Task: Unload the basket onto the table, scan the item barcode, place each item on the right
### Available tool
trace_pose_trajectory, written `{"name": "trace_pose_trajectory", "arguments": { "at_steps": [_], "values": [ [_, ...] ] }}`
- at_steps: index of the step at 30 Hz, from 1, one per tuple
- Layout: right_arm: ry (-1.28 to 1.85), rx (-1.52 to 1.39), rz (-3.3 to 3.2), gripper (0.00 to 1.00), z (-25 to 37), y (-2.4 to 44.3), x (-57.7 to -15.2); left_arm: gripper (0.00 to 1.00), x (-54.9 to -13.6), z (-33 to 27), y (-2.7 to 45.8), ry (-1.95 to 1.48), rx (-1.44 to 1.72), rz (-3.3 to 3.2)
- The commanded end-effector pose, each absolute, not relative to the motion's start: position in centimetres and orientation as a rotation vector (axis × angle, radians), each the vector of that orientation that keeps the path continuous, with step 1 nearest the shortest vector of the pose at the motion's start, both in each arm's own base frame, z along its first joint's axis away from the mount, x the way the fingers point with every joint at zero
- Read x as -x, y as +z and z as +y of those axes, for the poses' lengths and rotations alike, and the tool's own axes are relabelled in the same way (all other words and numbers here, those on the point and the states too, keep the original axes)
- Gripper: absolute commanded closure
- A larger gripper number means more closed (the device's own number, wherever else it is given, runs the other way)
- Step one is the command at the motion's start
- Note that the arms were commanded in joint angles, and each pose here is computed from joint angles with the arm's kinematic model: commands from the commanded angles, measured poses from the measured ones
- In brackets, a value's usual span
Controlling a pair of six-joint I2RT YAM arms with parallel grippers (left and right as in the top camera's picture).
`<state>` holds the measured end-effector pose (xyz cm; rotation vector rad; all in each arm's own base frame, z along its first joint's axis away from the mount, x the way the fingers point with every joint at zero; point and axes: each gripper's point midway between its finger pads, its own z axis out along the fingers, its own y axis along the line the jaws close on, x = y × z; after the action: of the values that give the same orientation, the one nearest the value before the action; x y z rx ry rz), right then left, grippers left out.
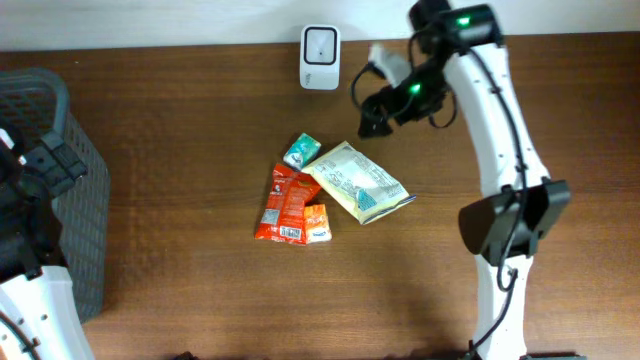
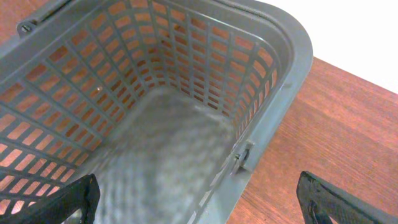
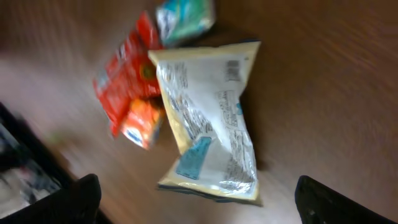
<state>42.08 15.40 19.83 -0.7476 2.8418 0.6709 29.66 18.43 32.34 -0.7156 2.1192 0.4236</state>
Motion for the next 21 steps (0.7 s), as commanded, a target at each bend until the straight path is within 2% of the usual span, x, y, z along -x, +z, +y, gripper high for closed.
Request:
{"name": "trace_pose_trajectory", "arguments": {
  "at_steps": [1, 5, 7, 11, 14, 21],
  "values": [
    [0.703, 0.336, 2.819, 0.01, 12.9, 24.7, -42.5, 0.01, -29.6, 18.6, 32.5, 0.438, 0.709, 2.119],
    [0.247, -0.123, 2.804, 0.01, 6.6, 27.4, -42.3, 0.01, -29.6, 18.6, 32.5, 0.438, 0.709, 2.119],
    [0.08, -0.259, 2.742, 0.01, 4.7, 29.2, -41.5, 0.01, -29.6, 18.6, 32.5, 0.438, 0.709, 2.119],
    [0.144, -0.254, 2.736, 0.01, 5.6, 30.6, -39.6, 0.01, -29.6, 18.6, 32.5, 0.438, 0.709, 2.119],
    [0.271, -0.214, 2.862, 0.01, 6.8, 27.7, -38.7, 0.01, -29.6, 18.6, 32.5, 0.438, 0.709, 2.119],
    [0.373, -0.28, 3.102, 0.02, 8.1, 17.4, -37.4, 0.01, -29.6, 18.6, 32.5, 0.438, 0.709, 2.119]
  ]
}}
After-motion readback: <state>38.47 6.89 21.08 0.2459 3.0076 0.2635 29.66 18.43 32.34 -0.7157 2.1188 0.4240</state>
